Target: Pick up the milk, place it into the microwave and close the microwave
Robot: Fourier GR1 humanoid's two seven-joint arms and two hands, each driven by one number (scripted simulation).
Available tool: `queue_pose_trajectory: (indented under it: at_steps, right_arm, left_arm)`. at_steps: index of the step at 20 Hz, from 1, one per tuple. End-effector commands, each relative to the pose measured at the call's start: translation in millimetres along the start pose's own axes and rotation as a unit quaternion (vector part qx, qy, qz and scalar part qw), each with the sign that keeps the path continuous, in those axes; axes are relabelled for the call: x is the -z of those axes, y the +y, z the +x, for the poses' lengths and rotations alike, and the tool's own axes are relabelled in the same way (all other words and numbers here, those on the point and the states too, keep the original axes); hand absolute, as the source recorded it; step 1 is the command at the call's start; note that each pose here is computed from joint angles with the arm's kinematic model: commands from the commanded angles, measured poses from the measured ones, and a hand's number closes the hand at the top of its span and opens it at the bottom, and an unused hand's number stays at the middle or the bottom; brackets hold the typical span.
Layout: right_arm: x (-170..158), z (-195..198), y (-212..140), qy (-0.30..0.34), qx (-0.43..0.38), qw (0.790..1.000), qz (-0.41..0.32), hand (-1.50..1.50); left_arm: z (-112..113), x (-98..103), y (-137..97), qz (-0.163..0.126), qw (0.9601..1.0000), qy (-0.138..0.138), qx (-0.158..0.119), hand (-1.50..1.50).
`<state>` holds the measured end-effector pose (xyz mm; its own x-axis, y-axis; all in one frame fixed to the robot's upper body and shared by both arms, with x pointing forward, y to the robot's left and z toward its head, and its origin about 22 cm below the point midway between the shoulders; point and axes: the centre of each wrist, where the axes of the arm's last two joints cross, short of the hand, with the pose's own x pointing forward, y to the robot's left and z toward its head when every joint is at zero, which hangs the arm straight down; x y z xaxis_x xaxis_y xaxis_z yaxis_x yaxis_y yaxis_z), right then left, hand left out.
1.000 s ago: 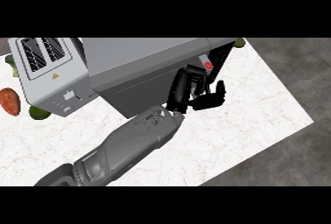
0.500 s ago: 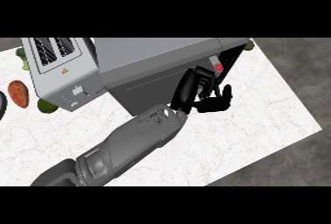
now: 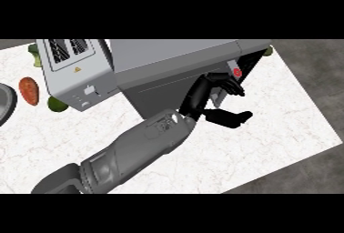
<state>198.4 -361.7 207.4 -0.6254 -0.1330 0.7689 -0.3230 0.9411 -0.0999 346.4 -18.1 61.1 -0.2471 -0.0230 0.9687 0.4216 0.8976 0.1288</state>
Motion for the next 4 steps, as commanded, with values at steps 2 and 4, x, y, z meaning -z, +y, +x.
queue_pose_trajectory:
  at_steps: [2,4]
  right_arm:
    - [-0.4,8.7,2.4,-0.006,-0.003,1.000,-0.003,-1.50]
    - [-2.0,9.6,1.7,-0.005,0.002,1.000,-0.003,-1.50]
  left_arm:
    - [-34.7,-0.3,79.7,0.154,0.9847,0.068,0.044,-1.50]
    - [-35.5,-1.4,81.1,0.150,0.9858,0.066,0.036,-1.50]
